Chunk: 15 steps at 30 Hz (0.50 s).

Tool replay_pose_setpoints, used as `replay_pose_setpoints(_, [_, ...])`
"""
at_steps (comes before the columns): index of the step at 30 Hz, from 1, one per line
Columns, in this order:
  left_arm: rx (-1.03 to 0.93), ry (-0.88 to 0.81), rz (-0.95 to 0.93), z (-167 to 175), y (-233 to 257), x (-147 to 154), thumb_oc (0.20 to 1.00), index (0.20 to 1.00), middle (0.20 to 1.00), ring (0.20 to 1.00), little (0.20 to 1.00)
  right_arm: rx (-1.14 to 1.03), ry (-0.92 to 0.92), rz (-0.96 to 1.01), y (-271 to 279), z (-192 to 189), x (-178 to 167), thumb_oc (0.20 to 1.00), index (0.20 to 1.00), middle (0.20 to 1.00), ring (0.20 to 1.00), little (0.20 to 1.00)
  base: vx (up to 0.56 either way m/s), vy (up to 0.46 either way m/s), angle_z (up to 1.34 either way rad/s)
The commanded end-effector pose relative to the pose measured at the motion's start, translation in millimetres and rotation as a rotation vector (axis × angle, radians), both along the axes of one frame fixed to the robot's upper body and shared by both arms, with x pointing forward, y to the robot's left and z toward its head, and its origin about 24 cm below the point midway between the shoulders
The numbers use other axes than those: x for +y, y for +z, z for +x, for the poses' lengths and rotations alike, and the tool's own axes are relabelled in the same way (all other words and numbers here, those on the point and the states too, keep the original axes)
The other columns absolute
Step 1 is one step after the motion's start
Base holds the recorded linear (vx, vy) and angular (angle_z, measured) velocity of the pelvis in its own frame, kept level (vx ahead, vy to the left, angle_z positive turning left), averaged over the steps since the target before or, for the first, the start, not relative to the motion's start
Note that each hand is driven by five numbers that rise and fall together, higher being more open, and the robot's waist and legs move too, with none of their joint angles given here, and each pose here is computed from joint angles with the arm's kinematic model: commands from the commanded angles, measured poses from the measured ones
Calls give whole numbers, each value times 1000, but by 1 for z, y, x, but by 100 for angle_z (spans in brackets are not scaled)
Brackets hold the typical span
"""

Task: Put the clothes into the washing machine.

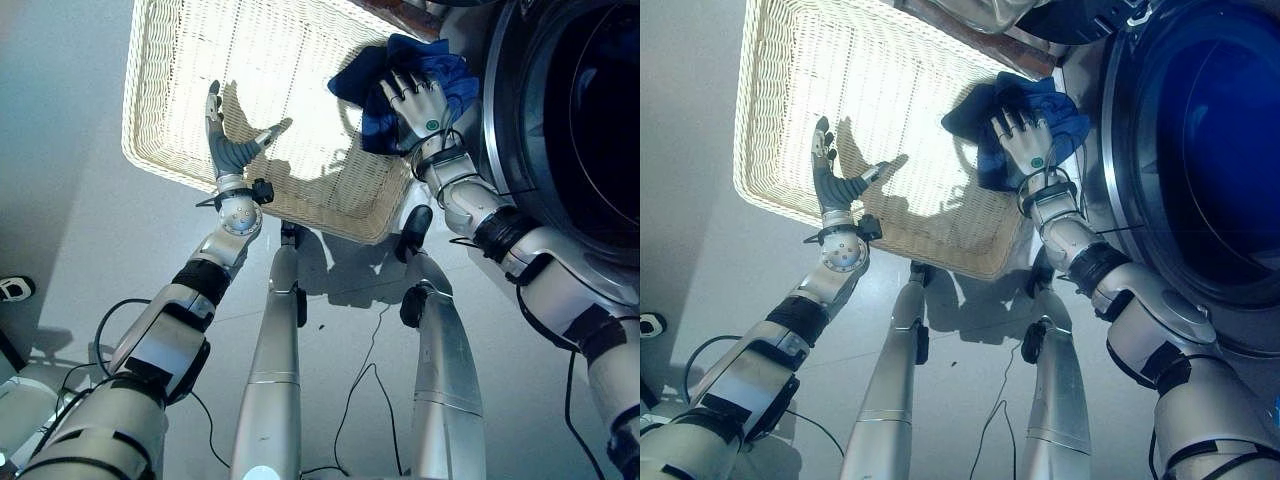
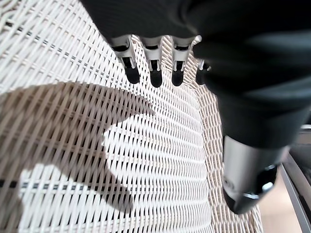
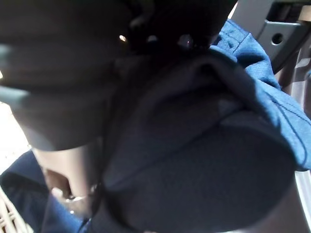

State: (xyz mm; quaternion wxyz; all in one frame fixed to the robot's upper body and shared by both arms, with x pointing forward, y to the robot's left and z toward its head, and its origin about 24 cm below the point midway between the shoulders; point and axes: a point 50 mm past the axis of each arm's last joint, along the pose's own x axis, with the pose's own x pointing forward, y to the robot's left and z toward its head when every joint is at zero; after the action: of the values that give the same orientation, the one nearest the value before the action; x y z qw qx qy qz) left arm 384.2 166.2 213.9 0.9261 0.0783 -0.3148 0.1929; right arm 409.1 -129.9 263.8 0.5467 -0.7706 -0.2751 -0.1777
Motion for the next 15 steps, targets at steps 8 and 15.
replay_pose_setpoints(8, [-72,-30,-79,-1,11,-9,1000,1000,1000,1000,1000,-37,-134,-45,12,4,-27,200,200,200,200,200,0,0,0])
replay_pose_setpoints(15, [-89,-42,-106,-4,10,-11,1000,1000,1000,1000,1000,-57,-127,-73,8,4,-34,200,200,200,200,200,0,0,0])
